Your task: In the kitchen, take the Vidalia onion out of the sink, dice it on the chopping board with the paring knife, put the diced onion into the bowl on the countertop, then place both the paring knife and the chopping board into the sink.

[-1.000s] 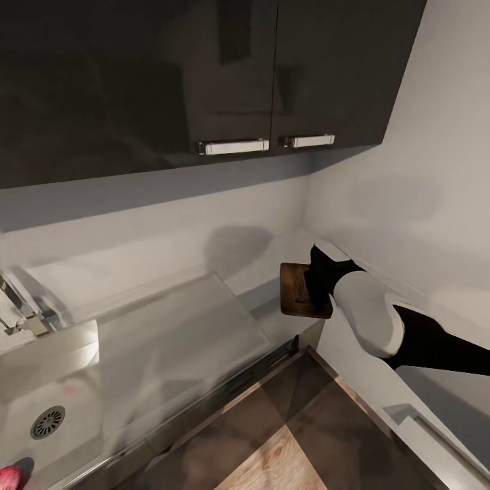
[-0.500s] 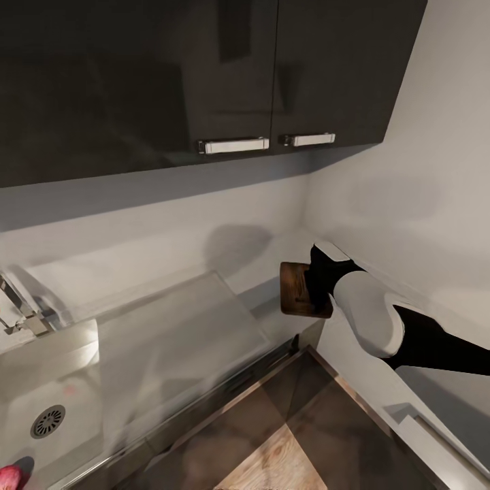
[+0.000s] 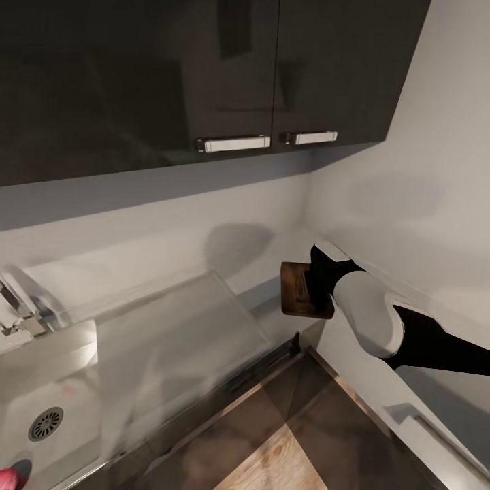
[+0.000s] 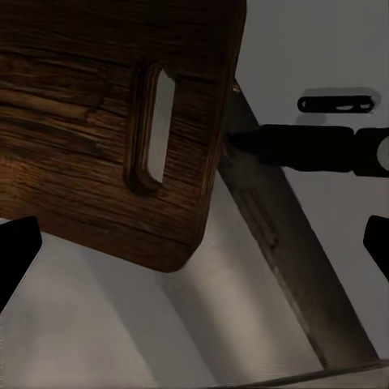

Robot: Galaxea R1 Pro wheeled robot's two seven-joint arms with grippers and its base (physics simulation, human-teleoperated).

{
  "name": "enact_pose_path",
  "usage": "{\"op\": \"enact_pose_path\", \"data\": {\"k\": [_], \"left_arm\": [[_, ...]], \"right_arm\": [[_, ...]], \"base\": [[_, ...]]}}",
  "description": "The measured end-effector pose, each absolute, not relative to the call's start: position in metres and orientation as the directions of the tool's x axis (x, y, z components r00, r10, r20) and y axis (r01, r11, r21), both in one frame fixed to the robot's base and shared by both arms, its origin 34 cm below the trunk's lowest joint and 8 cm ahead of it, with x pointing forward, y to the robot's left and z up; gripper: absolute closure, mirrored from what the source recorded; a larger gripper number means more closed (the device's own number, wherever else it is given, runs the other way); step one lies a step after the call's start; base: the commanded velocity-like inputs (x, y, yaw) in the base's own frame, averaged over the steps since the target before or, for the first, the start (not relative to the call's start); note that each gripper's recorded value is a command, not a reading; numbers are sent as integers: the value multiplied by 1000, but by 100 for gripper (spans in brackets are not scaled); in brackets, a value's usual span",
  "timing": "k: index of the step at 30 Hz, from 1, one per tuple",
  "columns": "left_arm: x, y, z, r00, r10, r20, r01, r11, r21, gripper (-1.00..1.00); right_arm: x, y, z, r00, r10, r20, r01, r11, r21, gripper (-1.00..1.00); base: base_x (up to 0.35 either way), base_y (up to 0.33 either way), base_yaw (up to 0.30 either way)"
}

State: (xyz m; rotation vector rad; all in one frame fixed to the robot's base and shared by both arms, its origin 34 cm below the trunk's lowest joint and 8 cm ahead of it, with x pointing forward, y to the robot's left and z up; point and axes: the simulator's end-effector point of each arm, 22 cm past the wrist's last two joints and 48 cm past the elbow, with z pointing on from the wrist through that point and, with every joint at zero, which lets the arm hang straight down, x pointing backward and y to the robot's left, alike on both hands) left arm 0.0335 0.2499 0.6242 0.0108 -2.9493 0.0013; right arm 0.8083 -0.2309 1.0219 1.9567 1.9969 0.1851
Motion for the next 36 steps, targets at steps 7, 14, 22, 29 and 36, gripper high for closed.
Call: {"op": "enact_pose_path", "data": {"k": [7, 14, 22, 29, 36], "left_arm": [[34, 250, 624, -981, -7, 192, -7, 1000, 0, -100], [33, 250, 624, -982, -7, 191, -7, 1000, 0, -100], [34, 250, 624, -981, -7, 191, -7, 1000, 0, -100], [34, 250, 624, -982, -7, 191, -8, 1000, -1, -100], [34, 250, 624, -982, -7, 191, -8, 1000, -2, -100]], "right_arm": [[809, -231, 1022, 5, 989, -148, 945, 44, 324, -100], [808, -231, 1022, 5, 989, -149, 945, 44, 324, -100], [808, -231, 1022, 4, 989, -148, 945, 44, 324, -100], [809, -231, 1022, 4, 989, -149, 945, 45, 324, -100], [809, -231, 1022, 3, 988, -151, 945, 46, 324, -100]], "base": [[43, 0, 0], [63, 0, 0], [142, 0, 0], [6, 0, 0], [0, 0, 0]]}}
